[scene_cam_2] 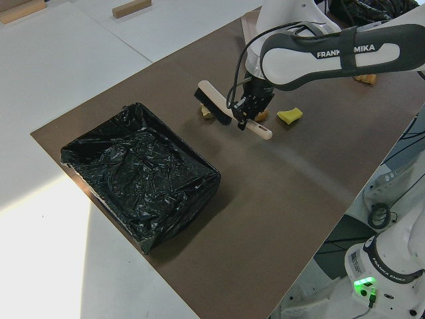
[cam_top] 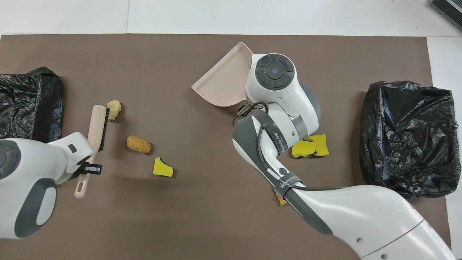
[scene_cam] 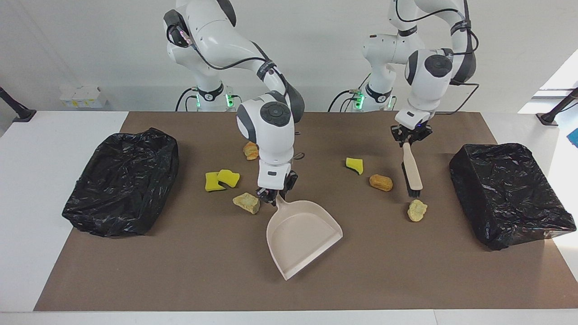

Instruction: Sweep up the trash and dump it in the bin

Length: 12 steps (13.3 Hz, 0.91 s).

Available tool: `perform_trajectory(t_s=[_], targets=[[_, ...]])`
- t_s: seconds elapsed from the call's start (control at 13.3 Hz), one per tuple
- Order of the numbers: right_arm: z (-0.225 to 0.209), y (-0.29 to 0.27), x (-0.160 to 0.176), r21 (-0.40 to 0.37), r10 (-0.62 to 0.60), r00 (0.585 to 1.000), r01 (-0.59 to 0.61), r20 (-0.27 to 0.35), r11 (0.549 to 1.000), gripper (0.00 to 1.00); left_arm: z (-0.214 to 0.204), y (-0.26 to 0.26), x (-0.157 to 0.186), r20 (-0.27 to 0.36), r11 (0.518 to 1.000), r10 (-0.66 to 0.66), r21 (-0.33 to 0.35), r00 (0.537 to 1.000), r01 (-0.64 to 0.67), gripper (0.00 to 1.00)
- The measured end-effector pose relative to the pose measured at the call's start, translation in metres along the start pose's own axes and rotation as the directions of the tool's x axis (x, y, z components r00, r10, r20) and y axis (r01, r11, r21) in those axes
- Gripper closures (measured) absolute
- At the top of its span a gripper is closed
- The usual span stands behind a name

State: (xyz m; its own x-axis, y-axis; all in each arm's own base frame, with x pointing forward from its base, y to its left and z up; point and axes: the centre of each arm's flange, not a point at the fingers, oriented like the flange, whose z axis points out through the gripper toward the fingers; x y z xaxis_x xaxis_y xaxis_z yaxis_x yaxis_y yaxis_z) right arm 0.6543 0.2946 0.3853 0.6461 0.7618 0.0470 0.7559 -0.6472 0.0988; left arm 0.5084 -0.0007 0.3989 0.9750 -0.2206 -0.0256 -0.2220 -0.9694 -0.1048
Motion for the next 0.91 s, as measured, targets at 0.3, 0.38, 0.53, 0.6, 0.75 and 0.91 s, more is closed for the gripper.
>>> perform_trajectory(t_s=[0.3, 0.38, 0.53, 0.6, 0.75, 0.91], targets=[[0.003, 0.033, -0.017, -0.013, -0.214, 0.977, 0.214, 0.015, 0.977, 0.68, 0.030, -0.033, 0.028, 0.033, 0.999, 0.048, -0.003, 0.998, -0.048, 0.74], [0.003, 0.037, -0.019, -0.026, -0.251, 0.968, 0.252, 0.026, 0.967, 0.68, 0.034, -0.032, 0.028, 0.042, 0.998, 0.057, -0.006, 0.997, -0.057, 0.74], [0.004, 0.035, -0.019, -0.049, -0.307, 0.950, 0.311, 0.063, 0.949, 0.68, 0.038, -0.018, 0.028, 0.058, 0.996, 0.083, -0.017, 0.995, -0.082, 0.74], [0.004, 0.031, -0.019, -0.045, -0.337, 0.938, 0.342, 0.082, 0.939, 0.68, 0.039, -0.005, 0.029, 0.067, 0.995, 0.100, -0.031, 0.993, -0.098, 0.74], [0.006, 0.024, -0.018, -0.025, -0.421, 0.901, 0.426, 0.102, 0.905, 0.68, 0.040, 0.031, 0.029, 0.071, 0.989, 0.130, -0.077, 0.989, -0.125, 0.74], [0.005, 0.022, -0.017, -0.014, -0.515, 0.851, 0.519, 0.104, 0.855, 0.68, 0.040, 0.066, 0.027, 0.068, 0.983, 0.143, -0.123, 0.987, -0.134, 0.74]])
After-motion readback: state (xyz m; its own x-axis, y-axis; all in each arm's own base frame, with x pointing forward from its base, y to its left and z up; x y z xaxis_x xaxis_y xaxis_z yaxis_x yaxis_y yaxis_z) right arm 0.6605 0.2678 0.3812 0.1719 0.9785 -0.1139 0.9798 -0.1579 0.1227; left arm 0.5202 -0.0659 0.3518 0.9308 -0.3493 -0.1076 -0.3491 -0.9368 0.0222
